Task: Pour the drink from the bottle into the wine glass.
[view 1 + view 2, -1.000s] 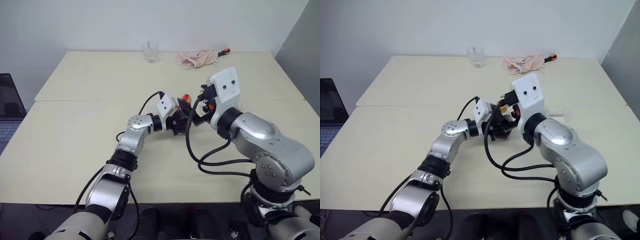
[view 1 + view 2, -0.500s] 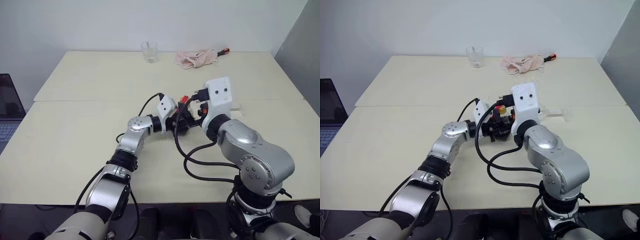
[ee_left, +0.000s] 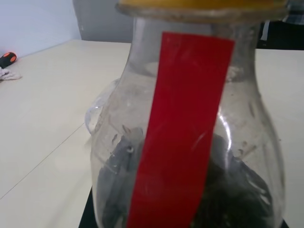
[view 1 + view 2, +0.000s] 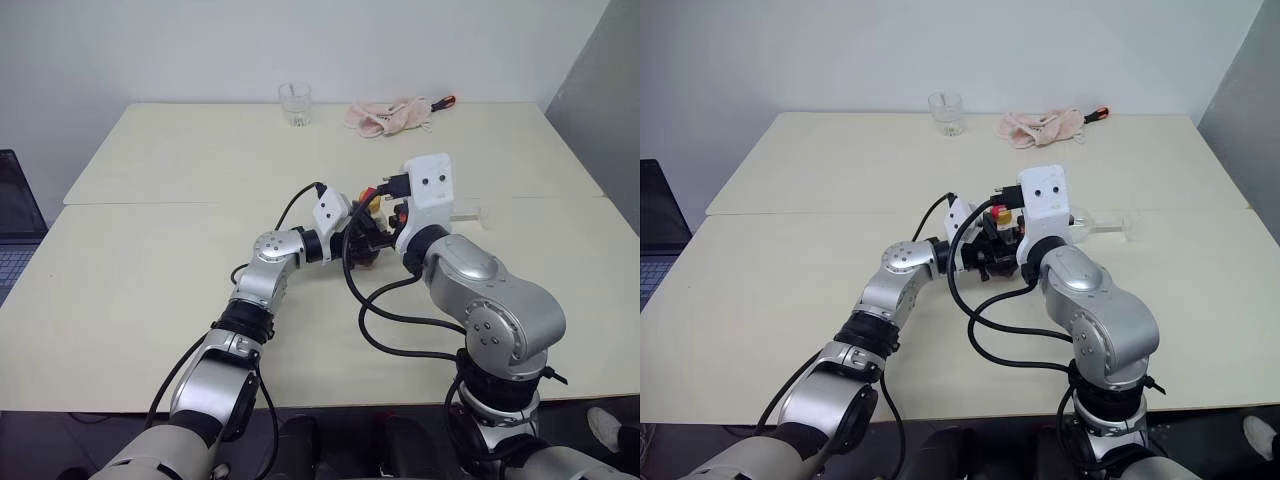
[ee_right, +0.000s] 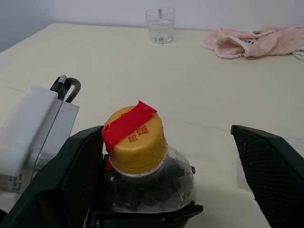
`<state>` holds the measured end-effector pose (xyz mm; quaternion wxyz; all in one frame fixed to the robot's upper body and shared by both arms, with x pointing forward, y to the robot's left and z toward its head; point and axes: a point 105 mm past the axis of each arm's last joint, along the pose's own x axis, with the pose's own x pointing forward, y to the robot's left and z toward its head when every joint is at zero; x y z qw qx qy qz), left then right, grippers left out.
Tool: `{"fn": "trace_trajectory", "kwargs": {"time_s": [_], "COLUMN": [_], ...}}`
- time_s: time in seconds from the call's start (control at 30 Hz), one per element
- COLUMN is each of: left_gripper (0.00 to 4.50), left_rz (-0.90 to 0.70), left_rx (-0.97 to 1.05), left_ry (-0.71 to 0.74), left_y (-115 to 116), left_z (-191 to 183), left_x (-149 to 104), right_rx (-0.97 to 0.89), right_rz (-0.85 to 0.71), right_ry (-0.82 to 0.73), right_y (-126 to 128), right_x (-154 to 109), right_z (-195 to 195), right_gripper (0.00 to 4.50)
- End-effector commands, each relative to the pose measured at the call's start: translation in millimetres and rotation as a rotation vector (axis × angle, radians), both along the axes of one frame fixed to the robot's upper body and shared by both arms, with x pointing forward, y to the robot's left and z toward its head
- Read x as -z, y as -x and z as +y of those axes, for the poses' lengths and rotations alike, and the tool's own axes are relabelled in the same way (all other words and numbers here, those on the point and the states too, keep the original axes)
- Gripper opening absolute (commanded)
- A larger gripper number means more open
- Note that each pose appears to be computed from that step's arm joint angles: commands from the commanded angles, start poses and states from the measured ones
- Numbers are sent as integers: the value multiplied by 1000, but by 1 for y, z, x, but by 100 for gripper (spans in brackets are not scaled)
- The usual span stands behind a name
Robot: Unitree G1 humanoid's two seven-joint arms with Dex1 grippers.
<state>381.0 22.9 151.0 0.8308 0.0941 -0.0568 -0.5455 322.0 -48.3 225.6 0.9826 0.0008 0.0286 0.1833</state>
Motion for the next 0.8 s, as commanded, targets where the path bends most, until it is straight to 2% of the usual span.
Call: {"fn": "trace_trajectory", "kwargs": {"time_s": [0.03,0.2,0.47,0.53,0.67,0.73,0.8], "left_gripper": [128,128,128,128,128,128,127], "left_rz": [-68,-68,-68,-68,-67,-64,-59], "left_rx": [9,6,5,6,10,16,25], "left_ry": [25,25,25,26,26,26,30], "left_y": [2,2,2,3,4,5,6], "left_z": [-2,-2,-2,-2,-3,-4,-5], "left_x": [-19,-18,-18,-18,-18,-17,-18], "right_rx": [-1,6,3,1,-31,-154,-357], "right_rz": [-68,-71,-71,-76,-108,-165,-219], "right_ry": [-45,-73,-67,-65,-35,17,53], "right_y": [2,0,-1,-2,-4,-4,2], "right_x": [-16,-19,-18,-19,-23,-31,-38], "right_z": [2,2,2,2,2,9,19], "right_gripper": [450,450,172,128,128,128,128]}}
